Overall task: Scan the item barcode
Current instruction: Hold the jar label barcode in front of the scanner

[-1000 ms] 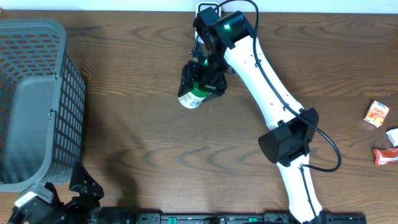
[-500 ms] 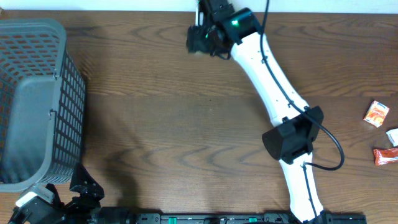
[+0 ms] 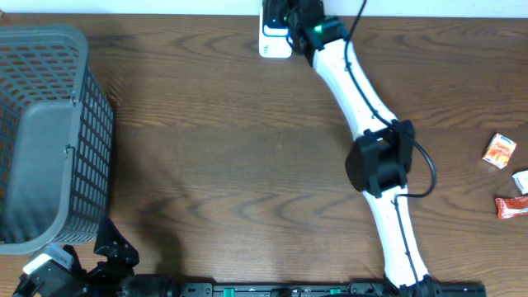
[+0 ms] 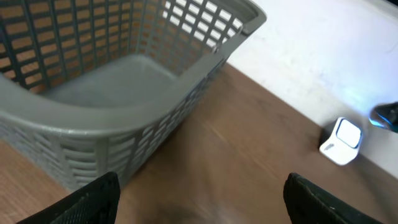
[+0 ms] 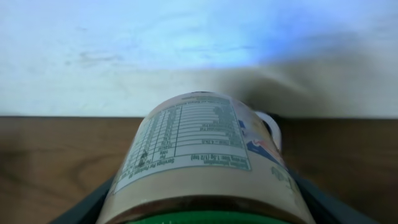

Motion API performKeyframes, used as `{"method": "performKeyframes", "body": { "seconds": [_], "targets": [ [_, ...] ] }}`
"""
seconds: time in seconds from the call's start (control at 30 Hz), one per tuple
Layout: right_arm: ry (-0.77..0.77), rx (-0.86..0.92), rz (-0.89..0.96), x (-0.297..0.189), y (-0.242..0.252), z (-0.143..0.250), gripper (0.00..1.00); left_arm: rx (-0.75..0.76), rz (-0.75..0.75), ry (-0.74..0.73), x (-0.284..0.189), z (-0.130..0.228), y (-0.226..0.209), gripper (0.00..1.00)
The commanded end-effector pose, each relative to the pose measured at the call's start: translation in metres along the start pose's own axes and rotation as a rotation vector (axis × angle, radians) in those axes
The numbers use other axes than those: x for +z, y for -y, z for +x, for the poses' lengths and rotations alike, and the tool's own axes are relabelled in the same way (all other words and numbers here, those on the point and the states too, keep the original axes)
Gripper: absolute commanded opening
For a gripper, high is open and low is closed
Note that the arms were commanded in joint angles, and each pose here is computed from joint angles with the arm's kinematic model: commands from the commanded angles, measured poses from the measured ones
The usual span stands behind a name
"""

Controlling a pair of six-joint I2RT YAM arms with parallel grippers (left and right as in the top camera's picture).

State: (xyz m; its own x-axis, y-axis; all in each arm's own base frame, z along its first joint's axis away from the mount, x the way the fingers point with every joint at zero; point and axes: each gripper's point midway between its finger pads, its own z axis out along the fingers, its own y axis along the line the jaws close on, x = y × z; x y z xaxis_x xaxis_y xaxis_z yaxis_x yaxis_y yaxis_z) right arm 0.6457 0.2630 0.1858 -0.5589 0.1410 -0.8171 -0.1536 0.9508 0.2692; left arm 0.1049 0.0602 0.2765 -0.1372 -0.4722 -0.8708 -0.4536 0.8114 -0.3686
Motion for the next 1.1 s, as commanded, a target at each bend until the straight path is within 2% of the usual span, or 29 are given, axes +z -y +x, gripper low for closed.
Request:
{"method": "performKeyframes", "body": {
  "seconds": [0.0,0.47,0.87,1.07],
  "targets": [
    [0.096,-0.049,0.007,0.004,-0.010,-0.016,0.35,0.000,-0.006,-0.005,0.000,0.003,-0.002,0.84],
    [0.248,-0.135,0.089,0.053,0.007,-0.002,0.31,0.007,-0.014,-0.020,-0.001,0.007,-0.004,0.84],
    [0.122,-0.174,0.124,0.059,0.015,0.031,0.29,0.008,-0.015,-0.021,-0.001,0.007,-0.005,0.84],
    [0.137,-0.208,0.120,0.058,0.013,0.026,0.30,0.008,-0.016,-0.022,-0.001,0.007,-0.005,0.85]
  ]
}}
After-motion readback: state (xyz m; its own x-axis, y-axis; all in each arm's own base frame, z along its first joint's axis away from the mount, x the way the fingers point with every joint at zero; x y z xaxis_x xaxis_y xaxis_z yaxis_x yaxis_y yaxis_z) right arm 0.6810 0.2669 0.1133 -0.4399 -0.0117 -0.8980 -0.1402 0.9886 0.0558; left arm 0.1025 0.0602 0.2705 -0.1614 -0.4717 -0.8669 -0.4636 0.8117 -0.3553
